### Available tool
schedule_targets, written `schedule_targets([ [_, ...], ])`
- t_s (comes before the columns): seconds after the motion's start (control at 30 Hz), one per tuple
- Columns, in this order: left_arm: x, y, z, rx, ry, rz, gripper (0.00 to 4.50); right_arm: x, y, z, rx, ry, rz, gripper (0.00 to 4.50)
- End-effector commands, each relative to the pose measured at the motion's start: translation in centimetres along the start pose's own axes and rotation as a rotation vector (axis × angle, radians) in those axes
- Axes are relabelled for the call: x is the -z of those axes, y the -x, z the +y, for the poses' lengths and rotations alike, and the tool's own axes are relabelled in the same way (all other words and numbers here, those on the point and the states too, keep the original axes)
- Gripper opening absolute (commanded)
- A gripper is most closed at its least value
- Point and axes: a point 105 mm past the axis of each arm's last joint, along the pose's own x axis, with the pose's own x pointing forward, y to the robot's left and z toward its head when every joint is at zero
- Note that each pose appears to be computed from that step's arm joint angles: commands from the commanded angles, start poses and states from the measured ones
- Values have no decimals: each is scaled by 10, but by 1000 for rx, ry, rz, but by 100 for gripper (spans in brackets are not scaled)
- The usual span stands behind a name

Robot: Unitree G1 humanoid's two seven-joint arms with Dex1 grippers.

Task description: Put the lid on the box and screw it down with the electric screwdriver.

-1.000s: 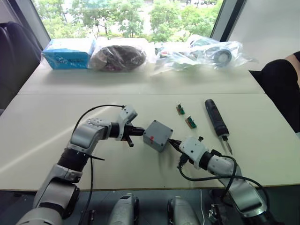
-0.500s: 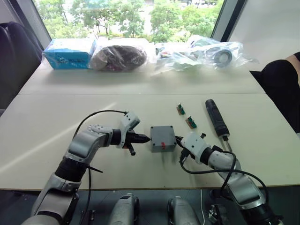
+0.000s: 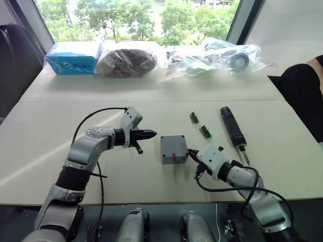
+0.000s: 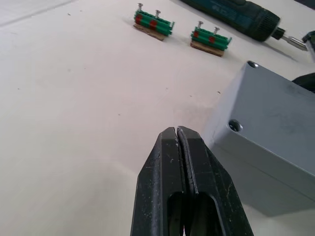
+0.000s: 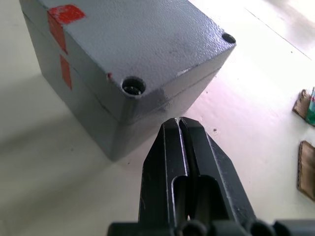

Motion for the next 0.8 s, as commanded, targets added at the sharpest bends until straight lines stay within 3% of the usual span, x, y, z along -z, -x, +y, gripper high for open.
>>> schedule_targets([
  [0.03,-30,20,-2,62,-60,-27,0,-16,18,-26,111,-64,-60,2],
  [0.17,-50,23,-23,174,-186,1,0,-17,24,-54,216,-185,-98,2],
  [0.37,-62,17,-39,251,-333,43,0,-7,16,-81,263,-267,-79,220],
  [0.53,-65,10,-45,266,-368,33,0,3,6,-97,276,-319,-58,415],
  [0.67,-59,7,-43,249,-353,30,0,5,-1,-102,273,-340,-58,415],
  [0.8,-57,6,-42,239,-342,25,0,10,-9,-101,262,-341,-44,326],
])
